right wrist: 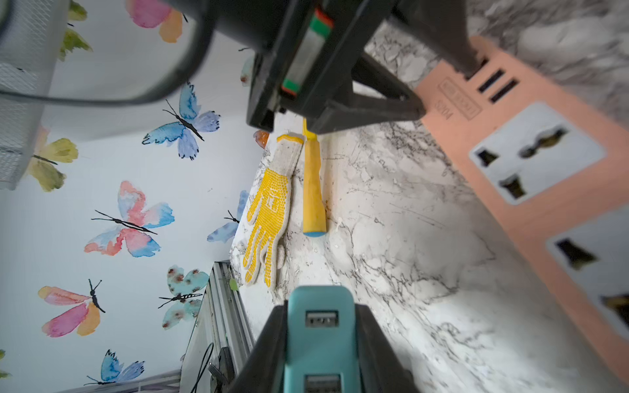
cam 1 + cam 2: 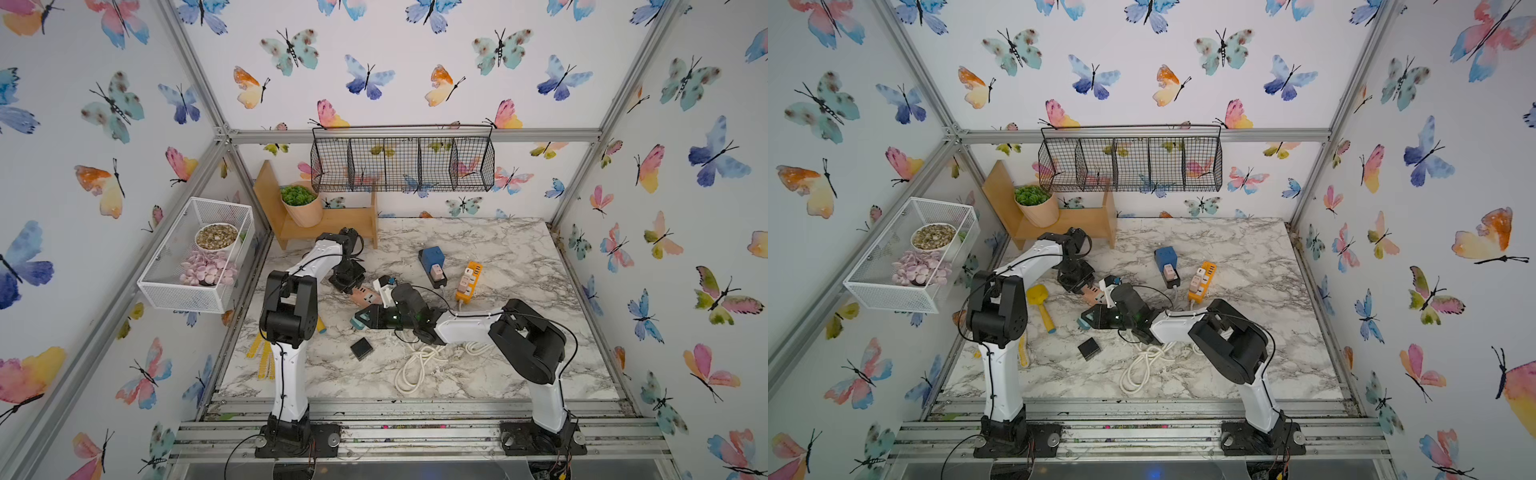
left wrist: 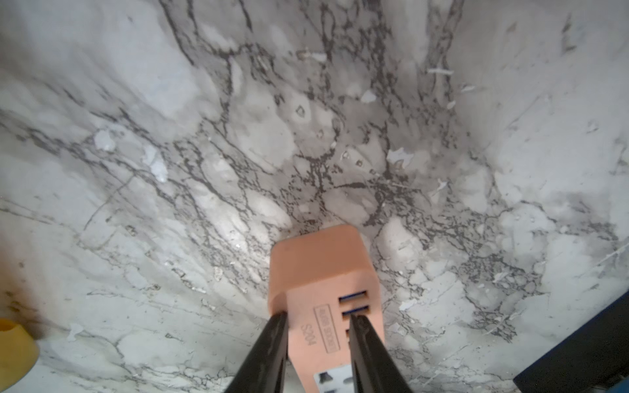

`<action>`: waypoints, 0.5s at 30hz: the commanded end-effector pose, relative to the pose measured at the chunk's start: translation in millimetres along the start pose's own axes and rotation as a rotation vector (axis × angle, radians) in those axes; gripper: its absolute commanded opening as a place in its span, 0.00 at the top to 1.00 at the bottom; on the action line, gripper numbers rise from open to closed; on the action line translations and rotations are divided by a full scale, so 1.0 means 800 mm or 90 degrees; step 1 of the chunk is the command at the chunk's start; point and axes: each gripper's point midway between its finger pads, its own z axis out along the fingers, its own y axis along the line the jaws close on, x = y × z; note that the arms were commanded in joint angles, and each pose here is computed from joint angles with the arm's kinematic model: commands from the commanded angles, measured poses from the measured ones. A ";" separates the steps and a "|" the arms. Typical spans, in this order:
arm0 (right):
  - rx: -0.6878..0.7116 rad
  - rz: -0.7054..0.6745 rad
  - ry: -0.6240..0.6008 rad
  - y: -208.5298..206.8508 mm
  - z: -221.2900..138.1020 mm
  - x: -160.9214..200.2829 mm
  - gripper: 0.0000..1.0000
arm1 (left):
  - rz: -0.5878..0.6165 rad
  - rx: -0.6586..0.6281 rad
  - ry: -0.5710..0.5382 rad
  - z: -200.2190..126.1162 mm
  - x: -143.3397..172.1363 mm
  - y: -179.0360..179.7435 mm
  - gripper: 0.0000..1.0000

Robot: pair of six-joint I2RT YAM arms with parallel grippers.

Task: Pull the plug off the socket
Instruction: Place the plug at the center of the board.

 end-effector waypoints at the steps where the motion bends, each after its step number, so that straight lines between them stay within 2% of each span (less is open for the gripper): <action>1: -0.011 0.008 0.005 0.012 0.016 0.002 0.98 | 0.008 -0.029 0.041 0.036 0.017 0.013 0.64; 9: 0.076 0.003 0.024 -0.027 0.040 0.010 0.97 | 0.011 -0.026 0.042 0.035 0.017 0.012 0.64; 12: 0.105 0.006 0.034 -0.041 0.047 0.015 0.92 | 0.013 -0.023 0.041 0.033 0.017 0.010 0.64; 15: 0.128 0.013 0.053 -0.053 0.053 0.023 0.81 | 0.014 -0.022 0.039 0.031 0.016 0.010 0.64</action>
